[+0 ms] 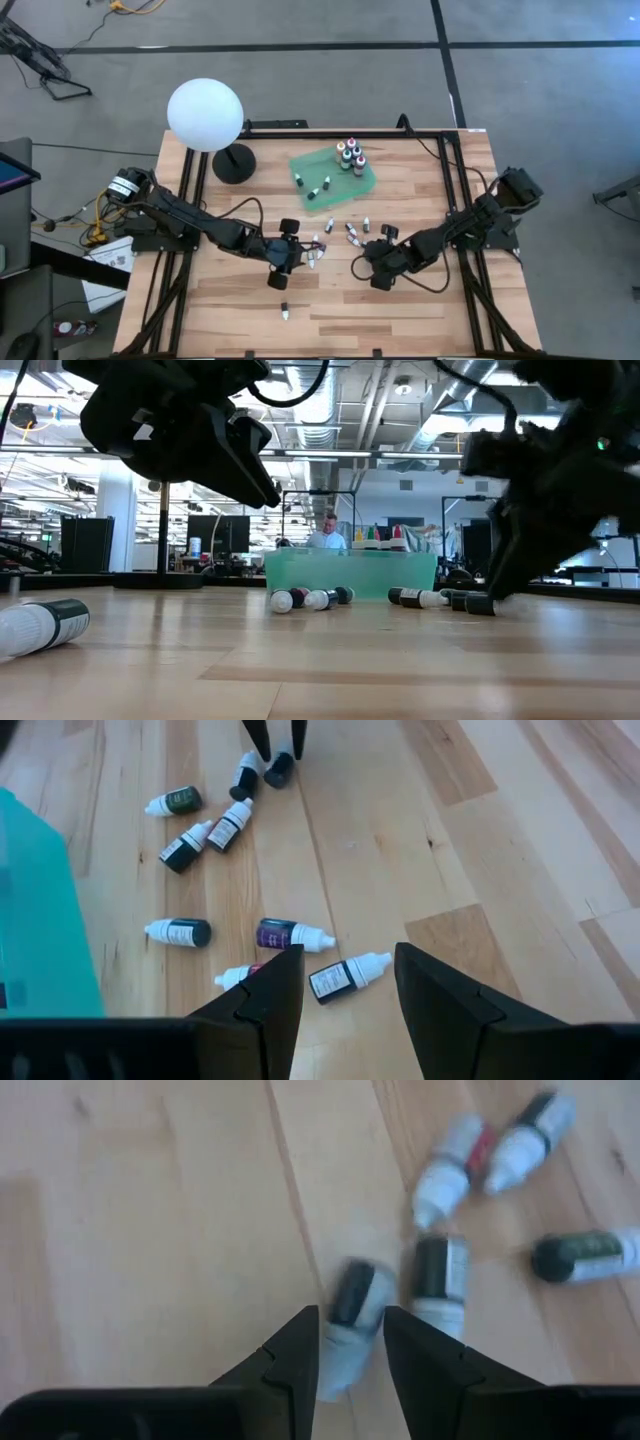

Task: Pick & Place food coloring
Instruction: Put the violet food coloring bottle into the green bin

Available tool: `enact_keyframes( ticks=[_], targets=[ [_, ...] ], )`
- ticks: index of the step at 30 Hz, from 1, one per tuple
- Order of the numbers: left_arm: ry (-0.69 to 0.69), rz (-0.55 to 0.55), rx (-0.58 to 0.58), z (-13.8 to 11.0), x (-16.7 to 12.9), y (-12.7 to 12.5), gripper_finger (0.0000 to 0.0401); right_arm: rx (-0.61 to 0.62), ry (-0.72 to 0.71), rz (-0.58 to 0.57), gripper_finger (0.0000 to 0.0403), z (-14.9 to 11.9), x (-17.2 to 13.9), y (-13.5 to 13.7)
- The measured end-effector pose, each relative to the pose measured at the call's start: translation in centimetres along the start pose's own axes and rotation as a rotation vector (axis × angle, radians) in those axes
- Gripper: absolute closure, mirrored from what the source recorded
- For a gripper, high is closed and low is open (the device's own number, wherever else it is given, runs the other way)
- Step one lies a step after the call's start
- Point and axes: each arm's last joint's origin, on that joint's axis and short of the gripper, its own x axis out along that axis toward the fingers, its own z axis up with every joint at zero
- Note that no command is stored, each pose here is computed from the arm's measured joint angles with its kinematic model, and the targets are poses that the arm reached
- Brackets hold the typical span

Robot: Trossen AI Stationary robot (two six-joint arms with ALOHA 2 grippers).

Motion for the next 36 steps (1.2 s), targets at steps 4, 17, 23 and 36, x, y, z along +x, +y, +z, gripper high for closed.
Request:
enact_keyframes(
  ticks=[4, 17, 23, 36],
  targets=[
    [0.000, -0.008, 0.000, 0.0, 0.0, 0.0, 0.0248, 0.002, 0.021, -0.008, 0.0294, -0.3, 1.1, 0.3],
    [0.035, -0.044, 0.008, -0.4, 0.0, -0.1, 0.0248, -0.021, 0.019, -0.015, 0.0312, -0.4, 1.4, 0.4],
    [0.052, -0.045, 0.012, -0.5, 0.0, -0.2, 0.0248, -0.046, 0.013, -0.011, 0.0336, -0.3, 1.4, 0.4],
    [0.137, -0.034, -0.029, -1.4, -0.1, -0.2, 0.0248, -0.153, -0.123, -0.013, 0.0332, 2.4, -0.7, -0.4]
  ],
)
